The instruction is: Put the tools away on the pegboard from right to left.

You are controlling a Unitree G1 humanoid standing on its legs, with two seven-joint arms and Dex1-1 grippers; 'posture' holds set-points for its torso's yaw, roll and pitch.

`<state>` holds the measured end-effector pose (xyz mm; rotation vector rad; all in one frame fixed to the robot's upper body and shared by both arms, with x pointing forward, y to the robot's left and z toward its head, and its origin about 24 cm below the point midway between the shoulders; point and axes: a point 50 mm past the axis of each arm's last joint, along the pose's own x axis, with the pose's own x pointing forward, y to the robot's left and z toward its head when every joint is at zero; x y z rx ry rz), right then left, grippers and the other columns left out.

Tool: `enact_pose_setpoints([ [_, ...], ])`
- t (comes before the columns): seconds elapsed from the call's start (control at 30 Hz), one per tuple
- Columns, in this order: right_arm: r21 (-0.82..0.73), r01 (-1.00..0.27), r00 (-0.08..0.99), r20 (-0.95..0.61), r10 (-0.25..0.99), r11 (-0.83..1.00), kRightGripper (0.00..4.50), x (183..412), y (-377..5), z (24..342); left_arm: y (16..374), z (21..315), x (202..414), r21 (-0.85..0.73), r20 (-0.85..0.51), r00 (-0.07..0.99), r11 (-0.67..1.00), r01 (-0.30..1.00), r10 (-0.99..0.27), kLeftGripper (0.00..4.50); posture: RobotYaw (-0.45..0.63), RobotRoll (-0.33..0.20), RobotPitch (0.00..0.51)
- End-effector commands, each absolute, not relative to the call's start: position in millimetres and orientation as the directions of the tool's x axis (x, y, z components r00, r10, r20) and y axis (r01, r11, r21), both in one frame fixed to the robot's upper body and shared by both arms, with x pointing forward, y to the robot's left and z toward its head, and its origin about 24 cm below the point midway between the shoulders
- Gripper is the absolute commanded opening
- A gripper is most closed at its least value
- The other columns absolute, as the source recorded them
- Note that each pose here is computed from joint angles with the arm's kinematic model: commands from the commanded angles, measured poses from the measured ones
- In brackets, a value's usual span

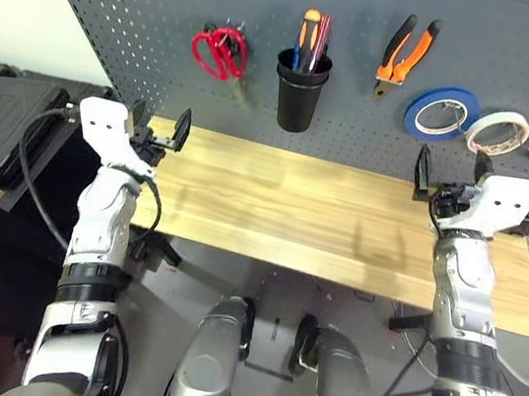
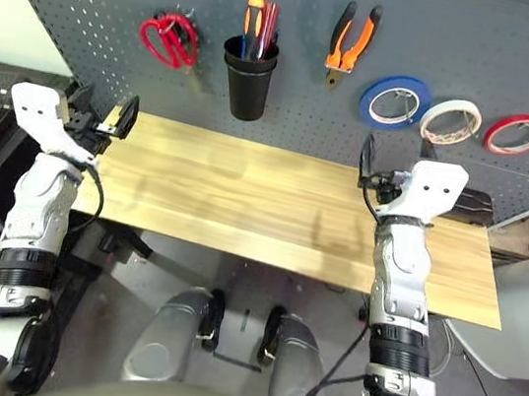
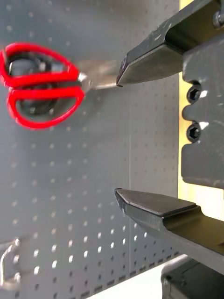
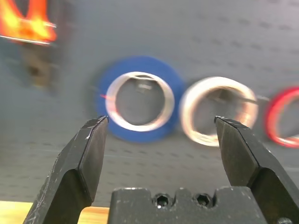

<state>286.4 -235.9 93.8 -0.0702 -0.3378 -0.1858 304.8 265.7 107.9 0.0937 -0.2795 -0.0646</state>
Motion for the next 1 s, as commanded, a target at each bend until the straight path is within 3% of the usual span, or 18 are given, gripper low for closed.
enact_pose_setpoints([
  [0.03, -0.033, 0.28, 0.915, 0.31, -0.257, 0.959, 4.5, 283.0, -255.9, 85.5, 278.5, 98.6, 302.7, 0.119, 0.261, 0.962, 0.992, 0.047, -0.077, 4.47, 0.13, 0.0, 0.104],
  [0.57, -0.021, 0.433, 0.872, 0.261, -0.413, 0.901, 4.5, 274.5, -289.8, 67.6, 283.6, 81.2, 302.5, 0.116, 0.245, 0.954, 0.982, 0.149, -0.174, 4.47, 0.09, 0.0, 0.103],
  [1.0, -0.031, 0.43, 0.875, 0.263, -0.408, 0.902, 4.5, 279.3, -292.6, 68.9, 287.9, 75.6, 300.9, 0.102, 0.222, 0.965, 0.987, 0.121, -0.141, 4.47, 0.1, 0.0, 0.119],
])
